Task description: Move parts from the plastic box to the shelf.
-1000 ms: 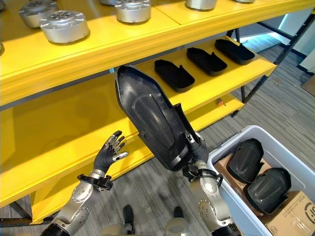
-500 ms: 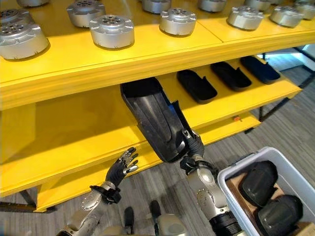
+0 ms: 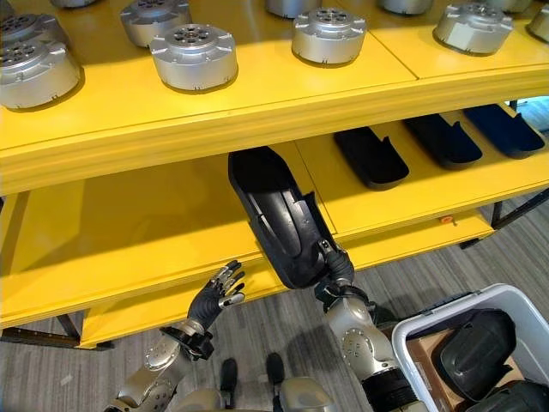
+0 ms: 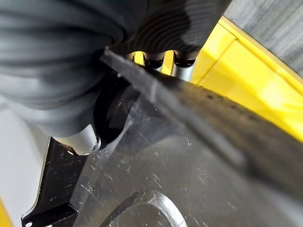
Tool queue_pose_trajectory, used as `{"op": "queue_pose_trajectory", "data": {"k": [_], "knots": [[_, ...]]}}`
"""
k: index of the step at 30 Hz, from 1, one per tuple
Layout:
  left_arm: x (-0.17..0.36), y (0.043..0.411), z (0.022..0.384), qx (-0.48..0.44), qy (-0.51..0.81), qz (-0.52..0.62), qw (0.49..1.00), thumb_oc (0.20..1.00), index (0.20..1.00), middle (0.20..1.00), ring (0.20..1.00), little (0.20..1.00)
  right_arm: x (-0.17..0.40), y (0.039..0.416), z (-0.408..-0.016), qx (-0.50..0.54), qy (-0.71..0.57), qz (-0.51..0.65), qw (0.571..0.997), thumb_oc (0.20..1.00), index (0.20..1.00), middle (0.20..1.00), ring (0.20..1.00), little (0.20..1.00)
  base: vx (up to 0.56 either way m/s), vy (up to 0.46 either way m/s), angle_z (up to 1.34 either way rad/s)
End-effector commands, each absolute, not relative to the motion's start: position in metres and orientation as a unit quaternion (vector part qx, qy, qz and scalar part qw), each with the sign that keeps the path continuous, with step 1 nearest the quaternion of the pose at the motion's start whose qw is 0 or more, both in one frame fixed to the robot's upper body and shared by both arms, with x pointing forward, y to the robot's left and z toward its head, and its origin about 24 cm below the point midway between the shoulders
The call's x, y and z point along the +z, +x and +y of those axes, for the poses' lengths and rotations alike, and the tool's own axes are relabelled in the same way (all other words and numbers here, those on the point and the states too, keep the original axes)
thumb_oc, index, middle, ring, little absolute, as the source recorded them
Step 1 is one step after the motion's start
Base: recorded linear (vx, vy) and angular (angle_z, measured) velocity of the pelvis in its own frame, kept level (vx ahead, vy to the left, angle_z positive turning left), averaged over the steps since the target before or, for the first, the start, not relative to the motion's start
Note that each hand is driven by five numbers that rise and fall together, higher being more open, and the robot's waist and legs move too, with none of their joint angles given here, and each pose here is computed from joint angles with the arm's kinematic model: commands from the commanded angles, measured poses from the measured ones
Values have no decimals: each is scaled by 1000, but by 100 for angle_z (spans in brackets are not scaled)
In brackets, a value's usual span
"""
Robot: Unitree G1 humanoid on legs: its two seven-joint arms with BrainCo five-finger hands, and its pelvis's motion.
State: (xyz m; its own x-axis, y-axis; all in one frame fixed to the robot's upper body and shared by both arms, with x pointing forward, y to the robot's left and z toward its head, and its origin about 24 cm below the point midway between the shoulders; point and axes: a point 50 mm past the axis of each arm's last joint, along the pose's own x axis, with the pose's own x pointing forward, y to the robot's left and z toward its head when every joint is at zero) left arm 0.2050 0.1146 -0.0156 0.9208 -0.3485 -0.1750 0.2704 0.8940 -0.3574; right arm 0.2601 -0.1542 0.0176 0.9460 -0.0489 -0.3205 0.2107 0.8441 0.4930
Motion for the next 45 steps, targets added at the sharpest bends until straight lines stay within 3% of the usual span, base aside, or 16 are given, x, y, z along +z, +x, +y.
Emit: {"op": "queue_pose_trajectory", "data": {"k": [1, 10, 20, 29, 37, 45], "knots": [[9, 213, 114, -173, -167, 66, 968, 1000, 1000, 1000, 1000, 1000, 63, 280, -142, -28, 329, 61, 942, 200, 200, 200, 200, 200, -34, -97, 6], [11, 218, 126, -169, -129, 64, 975, 1000, 1000, 1000, 1000, 1000, 83, 289, -135, -13, 319, 32, 947, 200, 200, 200, 200, 200, -44, -183, 9], [16, 223, 100, -246, -118, 38, 961, 1000, 1000, 1000, 1000, 1000, 96, 291, -187, -96, 272, -17, 957, 200, 200, 200, 200, 200, -6, 140, 75], [9, 219, 99, -235, -118, 56, 963, 1000, 1000, 1000, 1000, 1000, 111, 293, -205, -119, 248, -40, 961, 200, 200, 200, 200, 200, 84, 154, 13], [26, 224, 115, -216, -89, 39, 971, 1000, 1000, 1000, 1000, 1000, 156, 307, -218, -153, 251, -102, 951, 200, 200, 200, 200, 200, -48, -16, 12], [40, 228, 118, -256, -37, 32, 965, 1000, 1000, 1000, 1000, 1000, 201, 319, -239, -229, 244, -156, 929, 200, 200, 200, 200, 200, -87, -72, -3]]}}
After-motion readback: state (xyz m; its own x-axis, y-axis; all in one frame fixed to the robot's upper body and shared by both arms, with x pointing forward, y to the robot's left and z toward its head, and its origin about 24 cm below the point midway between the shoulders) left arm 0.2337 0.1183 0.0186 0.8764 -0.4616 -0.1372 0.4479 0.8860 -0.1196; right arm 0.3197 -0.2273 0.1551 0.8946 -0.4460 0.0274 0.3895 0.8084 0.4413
